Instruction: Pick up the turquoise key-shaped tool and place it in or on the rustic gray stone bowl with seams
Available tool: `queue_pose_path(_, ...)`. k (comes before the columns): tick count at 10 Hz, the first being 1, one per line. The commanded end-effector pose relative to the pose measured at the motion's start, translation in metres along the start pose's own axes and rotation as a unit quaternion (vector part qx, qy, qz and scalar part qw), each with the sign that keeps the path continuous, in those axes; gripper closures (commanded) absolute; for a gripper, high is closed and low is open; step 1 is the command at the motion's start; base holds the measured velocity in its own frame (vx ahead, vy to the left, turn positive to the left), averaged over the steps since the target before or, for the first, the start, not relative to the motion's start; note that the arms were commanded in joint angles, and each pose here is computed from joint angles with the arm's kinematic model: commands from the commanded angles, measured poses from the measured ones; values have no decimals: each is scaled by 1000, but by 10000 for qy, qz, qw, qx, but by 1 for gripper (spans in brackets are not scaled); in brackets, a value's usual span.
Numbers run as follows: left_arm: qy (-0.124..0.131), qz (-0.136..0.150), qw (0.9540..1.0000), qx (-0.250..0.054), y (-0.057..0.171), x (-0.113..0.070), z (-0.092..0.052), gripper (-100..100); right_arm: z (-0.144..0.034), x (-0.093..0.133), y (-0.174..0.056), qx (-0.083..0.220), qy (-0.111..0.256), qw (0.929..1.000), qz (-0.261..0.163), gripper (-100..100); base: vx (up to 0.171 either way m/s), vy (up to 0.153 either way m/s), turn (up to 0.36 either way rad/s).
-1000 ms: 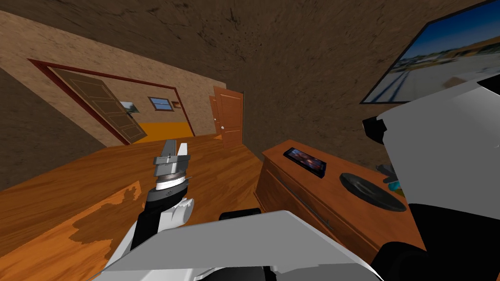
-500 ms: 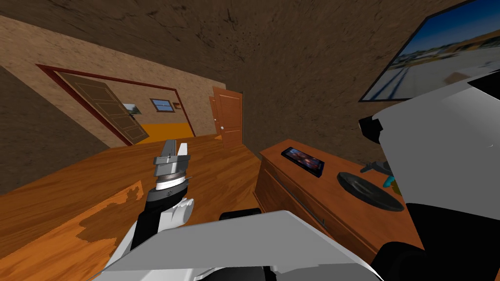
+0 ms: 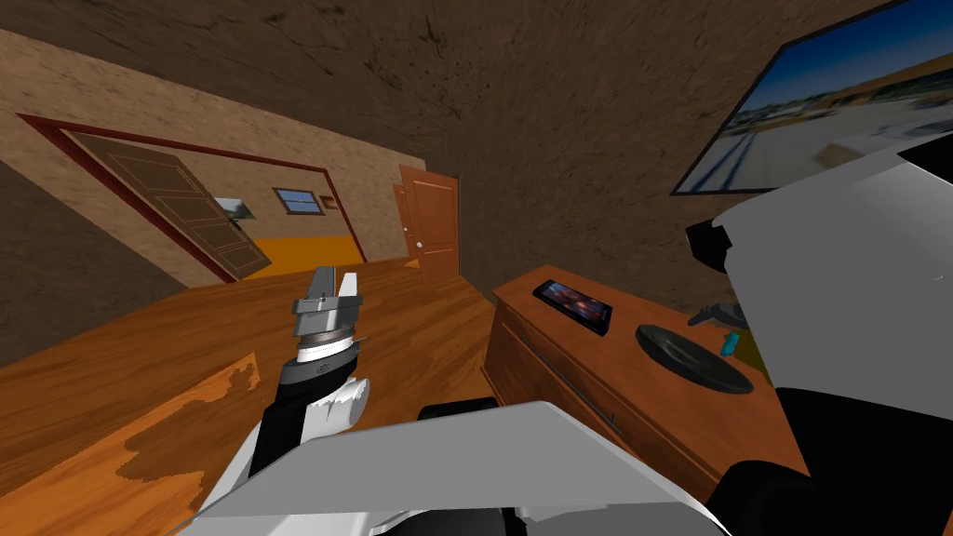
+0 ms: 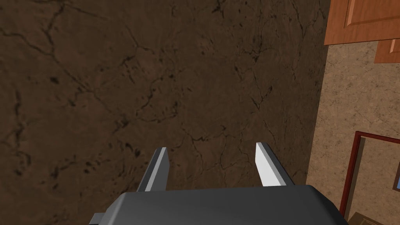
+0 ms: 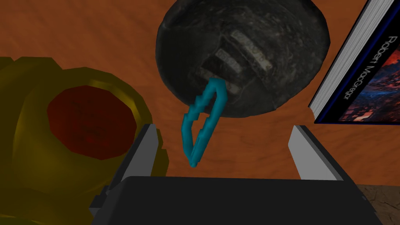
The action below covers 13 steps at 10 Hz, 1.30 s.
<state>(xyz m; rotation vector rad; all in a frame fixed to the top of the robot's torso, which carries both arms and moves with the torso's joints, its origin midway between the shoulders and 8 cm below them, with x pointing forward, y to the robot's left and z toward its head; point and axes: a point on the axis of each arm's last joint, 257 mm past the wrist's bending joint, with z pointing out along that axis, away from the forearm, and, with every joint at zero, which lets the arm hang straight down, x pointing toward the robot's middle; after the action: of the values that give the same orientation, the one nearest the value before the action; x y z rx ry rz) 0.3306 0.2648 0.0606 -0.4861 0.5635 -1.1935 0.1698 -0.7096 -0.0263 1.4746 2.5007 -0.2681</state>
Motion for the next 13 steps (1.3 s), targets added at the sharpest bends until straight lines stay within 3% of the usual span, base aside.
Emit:
queue_pose_path(1, 0, 0, 10000, 0, 0, 0, 0, 0, -11, -3, 5, -39, -2, 10000, -89, -100, 73, 14, -90)
queue_pose_path(6, 0, 0, 10000, 0, 0, 0, 0, 0, -46, -11, 16, -126, -28, 9992, -390, -100, 63, 12, -121)
queue_pose_path(7, 0, 0, 10000, 0, 0, 0, 0, 0, -42, -11, 15, -113, -31, 9993, -358, -100, 24, 5, -16)
queue_pose_path(8, 0, -1, 10000, 1, 0, 0, 0, 0, -43, -11, 15, -120, -24, 9993, -364, 0, 0, 0, 0)
queue_pose_path(13, 0, -1, 10000, 1, 0, 0, 0, 0, -43, -11, 15, -120, -25, 9993, -364, 0, 0, 0, 0)
